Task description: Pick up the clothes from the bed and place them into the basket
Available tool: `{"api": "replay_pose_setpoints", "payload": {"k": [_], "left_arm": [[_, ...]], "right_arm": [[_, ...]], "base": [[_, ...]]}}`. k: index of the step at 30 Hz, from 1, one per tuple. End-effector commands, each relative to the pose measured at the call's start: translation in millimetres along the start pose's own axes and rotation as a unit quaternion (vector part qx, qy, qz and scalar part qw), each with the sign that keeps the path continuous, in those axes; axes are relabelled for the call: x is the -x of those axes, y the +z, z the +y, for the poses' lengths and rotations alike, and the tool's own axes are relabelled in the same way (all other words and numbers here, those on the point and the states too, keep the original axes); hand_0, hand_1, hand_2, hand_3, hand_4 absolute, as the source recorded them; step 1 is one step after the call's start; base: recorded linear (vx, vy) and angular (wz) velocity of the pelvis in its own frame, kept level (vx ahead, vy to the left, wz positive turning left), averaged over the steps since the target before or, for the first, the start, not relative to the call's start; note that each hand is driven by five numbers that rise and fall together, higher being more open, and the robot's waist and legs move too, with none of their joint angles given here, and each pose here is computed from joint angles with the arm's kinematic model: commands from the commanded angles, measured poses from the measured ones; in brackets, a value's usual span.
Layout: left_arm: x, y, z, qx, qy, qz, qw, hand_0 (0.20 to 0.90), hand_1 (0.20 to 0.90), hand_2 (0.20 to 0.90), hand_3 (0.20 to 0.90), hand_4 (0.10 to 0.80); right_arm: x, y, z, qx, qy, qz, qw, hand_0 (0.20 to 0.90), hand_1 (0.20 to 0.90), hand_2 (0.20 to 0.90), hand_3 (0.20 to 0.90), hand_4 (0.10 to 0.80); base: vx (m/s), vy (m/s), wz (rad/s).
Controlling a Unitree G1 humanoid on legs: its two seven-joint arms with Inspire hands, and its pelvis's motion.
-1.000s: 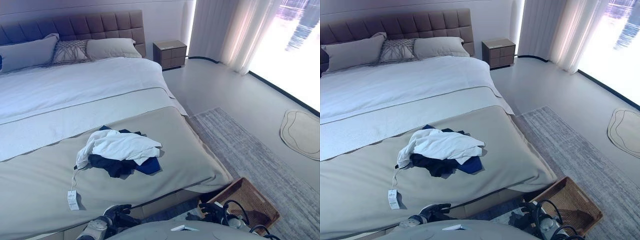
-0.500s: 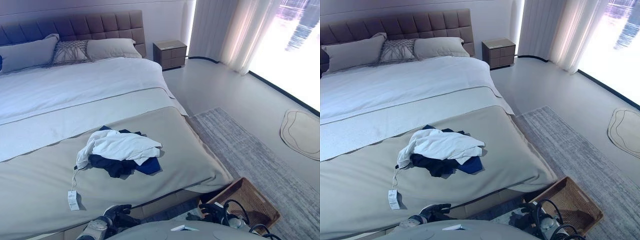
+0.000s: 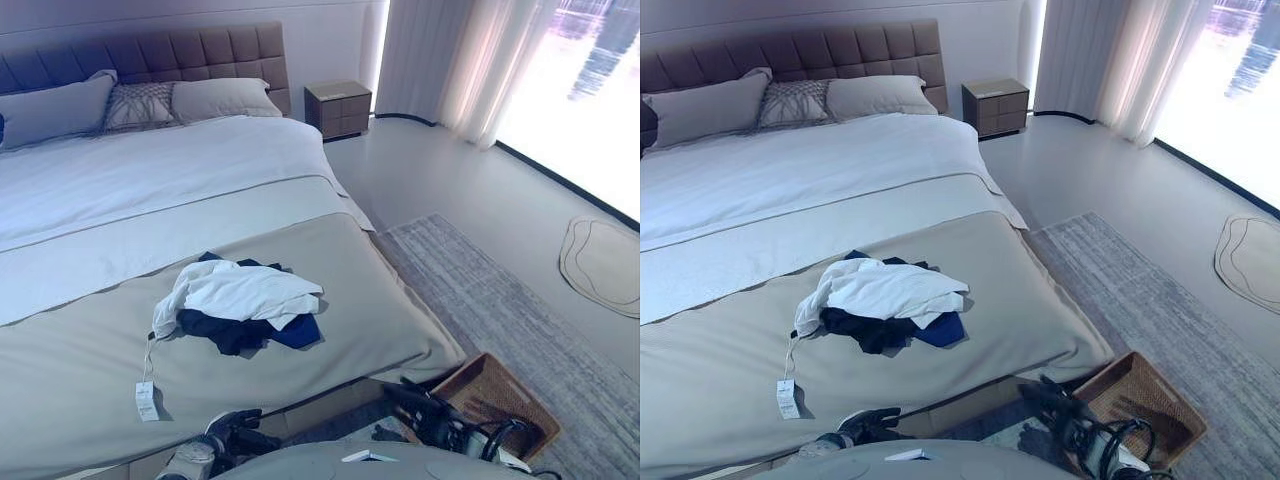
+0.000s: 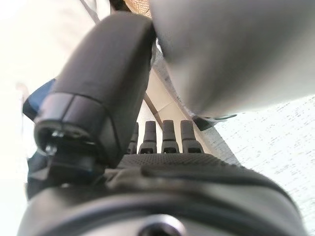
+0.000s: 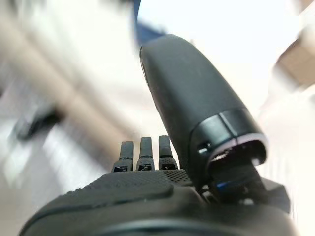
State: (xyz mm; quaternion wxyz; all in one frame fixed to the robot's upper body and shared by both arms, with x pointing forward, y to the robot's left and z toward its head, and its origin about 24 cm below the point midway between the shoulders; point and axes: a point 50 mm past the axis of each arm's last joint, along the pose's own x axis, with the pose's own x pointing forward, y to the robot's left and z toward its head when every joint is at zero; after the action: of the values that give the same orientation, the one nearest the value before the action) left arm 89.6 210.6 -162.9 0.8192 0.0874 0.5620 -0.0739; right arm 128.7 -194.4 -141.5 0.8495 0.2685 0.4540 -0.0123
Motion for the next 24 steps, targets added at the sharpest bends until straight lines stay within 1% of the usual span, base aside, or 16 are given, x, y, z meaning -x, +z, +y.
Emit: {"api": "replay_pose_setpoints", "payload": {"k": [1, 2, 3, 5, 7, 8, 9, 10, 11, 14, 17, 20, 22, 24], "left_arm": [[-1, 4, 2, -0.016, 0.006, -0.007, 1.000, 0.900, 0.900, 0.900, 0.900, 0.800], [-1, 5, 2, -0.017, 0.007, -0.009, 1.000, 0.900, 0.900, 0.900, 0.900, 0.800], [-1, 5, 2, -0.019, 0.009, -0.011, 1.000, 0.900, 0.900, 0.900, 0.900, 0.800], [0, 7, 5, -0.018, 0.015, -0.014, 1.000, 0.900, 0.900, 0.900, 0.900, 0.800], [0, 11, 10, -0.029, 0.023, -0.023, 0.999, 0.900, 0.900, 0.900, 0.900, 0.800], [0, 15, 14, -0.033, 0.030, -0.030, 0.999, 0.900, 0.900, 0.900, 0.900, 0.800], [1, 20, 20, -0.030, 0.039, -0.037, 0.998, 0.900, 0.900, 0.900, 0.900, 0.800], [1, 20, 20, -0.030, 0.039, -0.038, 0.998, 0.900, 0.900, 0.900, 0.900, 0.800], [2, 30, 29, -0.018, 0.053, -0.052, 0.997, 0.900, 0.900, 0.900, 0.900, 0.800], [5, 40, 46, -0.005, 0.074, -0.066, 0.995, 0.900, 0.900, 0.900, 0.900, 0.800], [8, 50, 59, 0.012, 0.091, -0.083, 0.992, 0.900, 0.900, 0.900, 0.900, 0.800], [9, 55, 65, 0.029, 0.099, -0.099, 0.990, 0.900, 0.900, 0.900, 0.900, 0.800], [11, 58, 68, 0.035, 0.100, -0.112, 0.988, 0.900, 0.900, 0.900, 0.900, 0.800], [12, 61, 70, 0.042, 0.100, -0.124, 0.986, 0.900, 0.900, 0.900, 0.900, 0.800]], "right_arm": [[-19, 71, 74, 0.197, 0.120, -0.154, 0.961, 0.900, 0.900, 0.900, 0.900, 0.800], [-18, 82, 81, 0.279, 0.100, -0.173, 0.939, 0.900, 0.900, 0.900, 0.900, 0.800], [-18, 98, 87, 0.361, 0.058, -0.201, 0.909, 0.900, 0.900, 0.900, 0.900, 0.800], [-15, 123, 95, 0.470, 0.004, -0.233, 0.851, 0.900, 0.900, 0.900, 0.900, 0.800], [-11, 159, 111, 0.521, -0.031, -0.268, 0.810, 0.900, 0.900, 0.900, 0.900, 0.800], [-9, 180, 123, 0.539, -0.048, -0.287, 0.790, 0.900, 0.900, 0.900, 0.900, 0.800], [-5, 202, 138, 0.564, -0.069, -0.309, 0.763, 0.900, 0.900, 0.900, 0.900, 0.800], [-5, 203, 139, 0.564, -0.069, -0.309, 0.763, 0.900, 0.900, 0.900, 0.900, 0.800], [6, 238, 162, 0.585, -0.104, -0.352, 0.723, 0.900, 0.900, 0.900, 0.900, 0.800], [27, 284, 188, 0.611, -0.165, -0.409, 0.658, 0.900, 0.900, 0.900, 0.900, 0.800], [51, 321, 206, 0.621, -0.239, -0.454, 0.592, 0.900, 0.900, 0.900, 0.900, 0.800], [69, 346, 204, 0.620, -0.324, -0.455, 0.551, 0.900, 0.900, 0.900, 0.900, 0.800], [79, 360, 199, 0.612, -0.365, -0.450, 0.538, 0.900, 0.900, 0.900, 0.900, 0.800], [86, 369, 195, 0.609, -0.392, -0.437, 0.534, 0.900, 0.900, 0.900, 0.900, 0.800]], "base": [[0.015, 0.138, 0.55], [0.030, 0.145, 0.58], [0.039, 0.134, 0.55], [0.019, 0.103, 0.49], [-0.043, 0.029, 0.49], [-0.072, 0.034, 0.58], [-0.054, 0.031, 0.62], [-0.102, 0.054, 0.58], [-0.103, 0.065, 0.53], [-0.134, 0.077, 0.56], [-0.123, 0.059, 0.37], [-0.056, 0.052, 0.38], [0.013, -0.005, 0.22], [-0.004, 0.016, 0.29]]}}
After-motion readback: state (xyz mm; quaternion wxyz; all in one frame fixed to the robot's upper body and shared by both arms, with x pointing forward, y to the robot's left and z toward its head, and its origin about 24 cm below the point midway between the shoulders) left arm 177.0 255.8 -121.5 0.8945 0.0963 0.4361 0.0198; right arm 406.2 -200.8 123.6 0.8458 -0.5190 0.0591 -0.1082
